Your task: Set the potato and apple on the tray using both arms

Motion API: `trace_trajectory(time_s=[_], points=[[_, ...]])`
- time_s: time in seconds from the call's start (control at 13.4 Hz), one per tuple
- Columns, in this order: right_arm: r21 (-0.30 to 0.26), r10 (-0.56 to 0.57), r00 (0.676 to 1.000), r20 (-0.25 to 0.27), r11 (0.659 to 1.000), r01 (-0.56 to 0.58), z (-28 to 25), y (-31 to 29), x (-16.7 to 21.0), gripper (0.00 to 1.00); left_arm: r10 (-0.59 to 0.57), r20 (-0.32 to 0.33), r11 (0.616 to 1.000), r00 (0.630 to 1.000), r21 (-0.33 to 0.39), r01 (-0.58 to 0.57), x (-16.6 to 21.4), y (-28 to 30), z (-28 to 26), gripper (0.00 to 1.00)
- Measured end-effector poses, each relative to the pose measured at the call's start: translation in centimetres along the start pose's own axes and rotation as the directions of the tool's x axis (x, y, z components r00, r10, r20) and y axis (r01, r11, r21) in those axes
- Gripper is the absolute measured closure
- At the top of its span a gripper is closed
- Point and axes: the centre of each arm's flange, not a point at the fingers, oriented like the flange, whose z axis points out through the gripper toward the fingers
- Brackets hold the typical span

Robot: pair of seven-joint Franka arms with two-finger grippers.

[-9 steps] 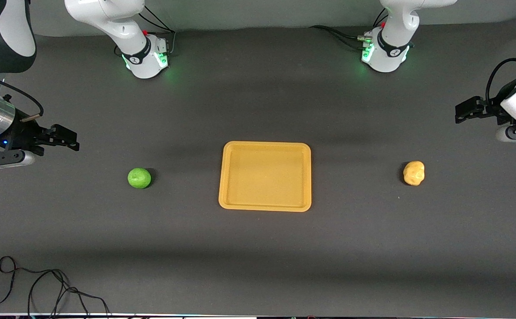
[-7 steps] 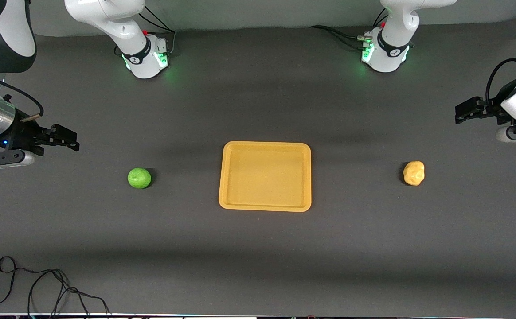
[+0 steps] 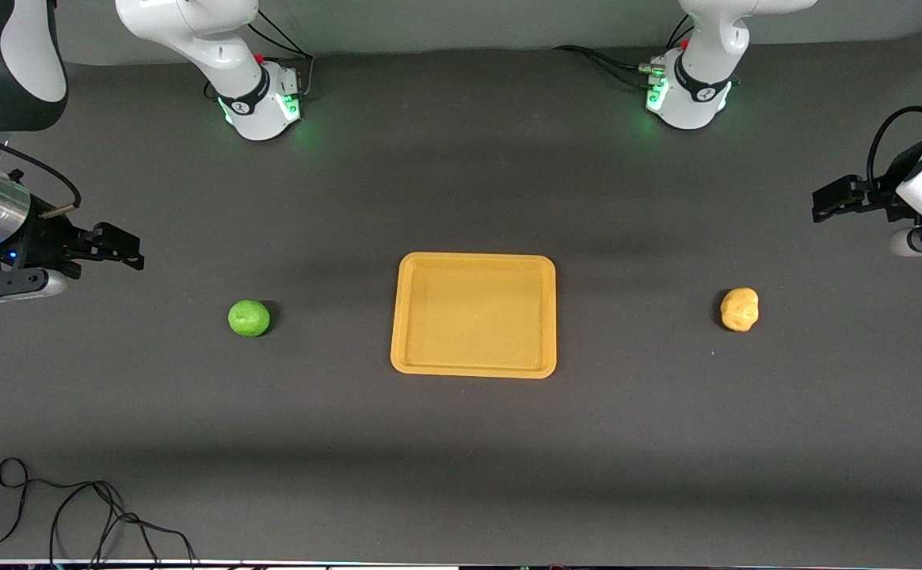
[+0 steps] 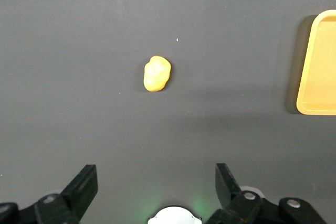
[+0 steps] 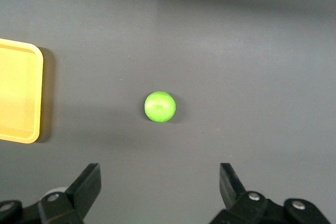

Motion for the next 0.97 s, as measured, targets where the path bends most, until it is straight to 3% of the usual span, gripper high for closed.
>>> trace_trajectory(time_s=[0.6,0.97], points=[[0.000,0.000,1.000,0.006,1.000,0.000,0.3,0.0,0.1,0.00,-0.013,0.010,1.000,1.000,-0.027,0.013,-0.4,-1.3,0.4,0.00],[0.000,0.000,1.000,0.013,1.000,0.000,0.7,0.0,0.1,0.00,0.001,-0.009,1.000,1.000,-0.031,-0.001,-4.0,-3.2,2.6,0.00]])
